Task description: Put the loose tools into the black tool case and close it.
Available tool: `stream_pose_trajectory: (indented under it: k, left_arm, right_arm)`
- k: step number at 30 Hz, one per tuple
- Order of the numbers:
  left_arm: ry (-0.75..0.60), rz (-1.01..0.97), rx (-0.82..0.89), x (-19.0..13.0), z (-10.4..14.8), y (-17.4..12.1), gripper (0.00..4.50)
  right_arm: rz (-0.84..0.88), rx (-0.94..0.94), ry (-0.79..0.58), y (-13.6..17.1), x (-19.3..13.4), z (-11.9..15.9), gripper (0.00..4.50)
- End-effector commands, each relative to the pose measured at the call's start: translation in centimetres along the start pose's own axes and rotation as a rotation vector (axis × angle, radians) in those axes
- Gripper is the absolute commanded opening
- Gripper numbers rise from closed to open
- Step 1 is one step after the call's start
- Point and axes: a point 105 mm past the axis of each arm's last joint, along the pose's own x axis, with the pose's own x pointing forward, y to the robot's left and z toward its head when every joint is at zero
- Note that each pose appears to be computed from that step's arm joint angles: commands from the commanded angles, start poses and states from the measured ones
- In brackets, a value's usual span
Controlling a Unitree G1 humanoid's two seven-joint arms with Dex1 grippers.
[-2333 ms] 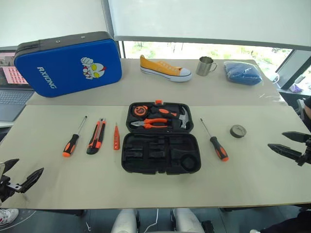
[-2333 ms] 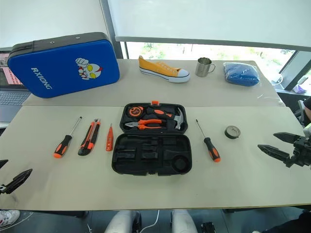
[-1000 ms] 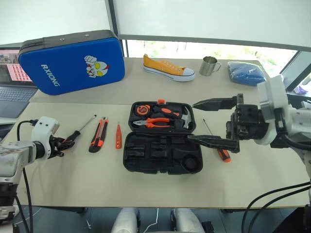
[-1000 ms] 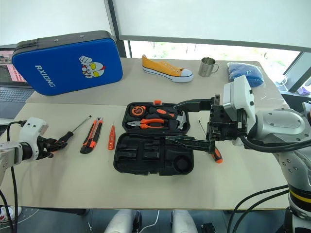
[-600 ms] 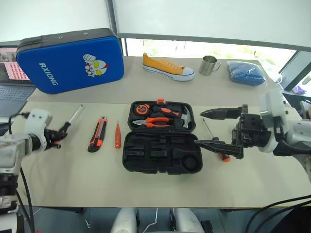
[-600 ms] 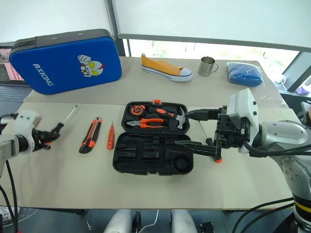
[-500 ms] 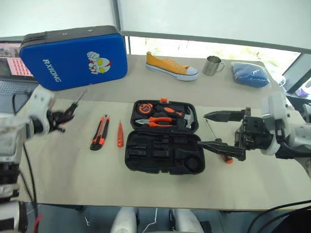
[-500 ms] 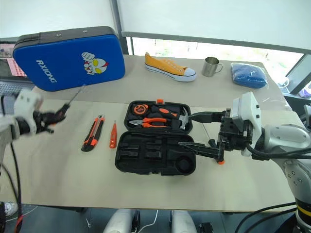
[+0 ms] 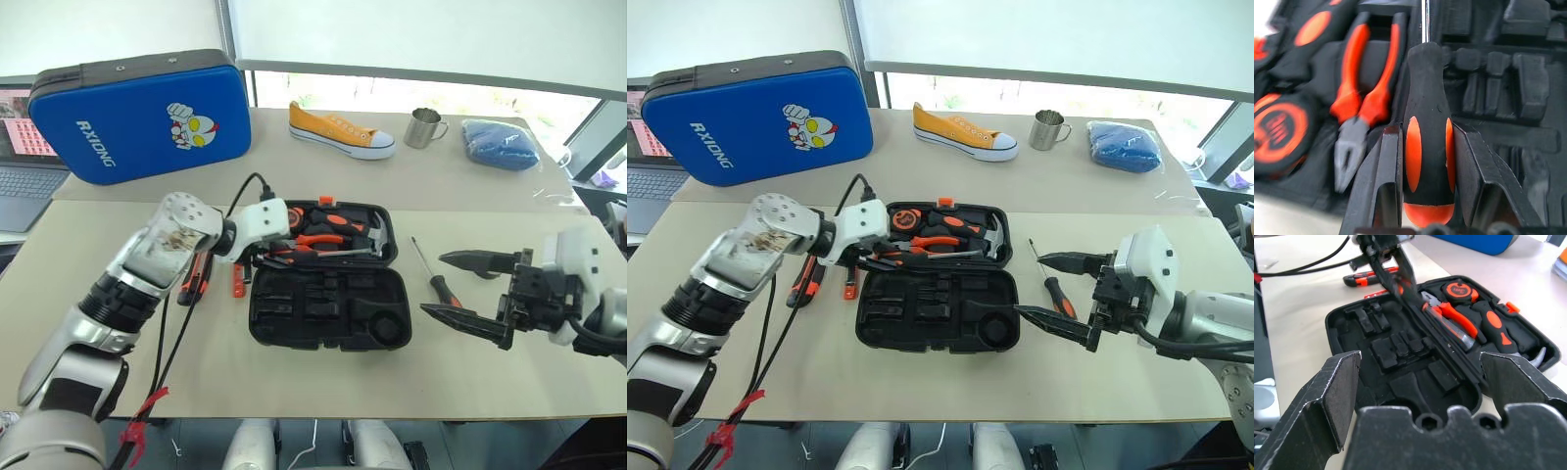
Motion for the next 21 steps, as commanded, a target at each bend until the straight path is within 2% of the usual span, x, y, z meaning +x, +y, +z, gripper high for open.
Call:
stream_pose_trajectory:
  k: [1,8,19,20,21]
  left_arm:
    - [-0.008,0.019,0.041,0.2,1.1,0.4,0.95]
    - [0.026,-0.038,0.040,1.2,0.3,-0.4,0.95]
    - [0.052,-0.018,0.091,2.4,-0.8,0.6,0.95]
    - [0.040,-0.014,0.085,2.4,-0.6,0.8,1.95]
    - [0.024,-0.004,0.075,2.3,-0.3,1.0,2.14]
  right_arm:
    - [-0.056,-0.059,-0.023,-0.1,-0.8,1.1,4.50]
    - [-0.101,-0.049,-0.014,-0.2,-1.2,0.9,4.50]
    - [-0.121,-0.045,-0.029,0.0,-1.0,1.6,4.50]
    - [-0.121,-0.043,-0.028,0.0,-1.0,1.5,4.50]
    - [-0.120,-0.043,-0.028,0.0,-0.9,1.6,4.50]
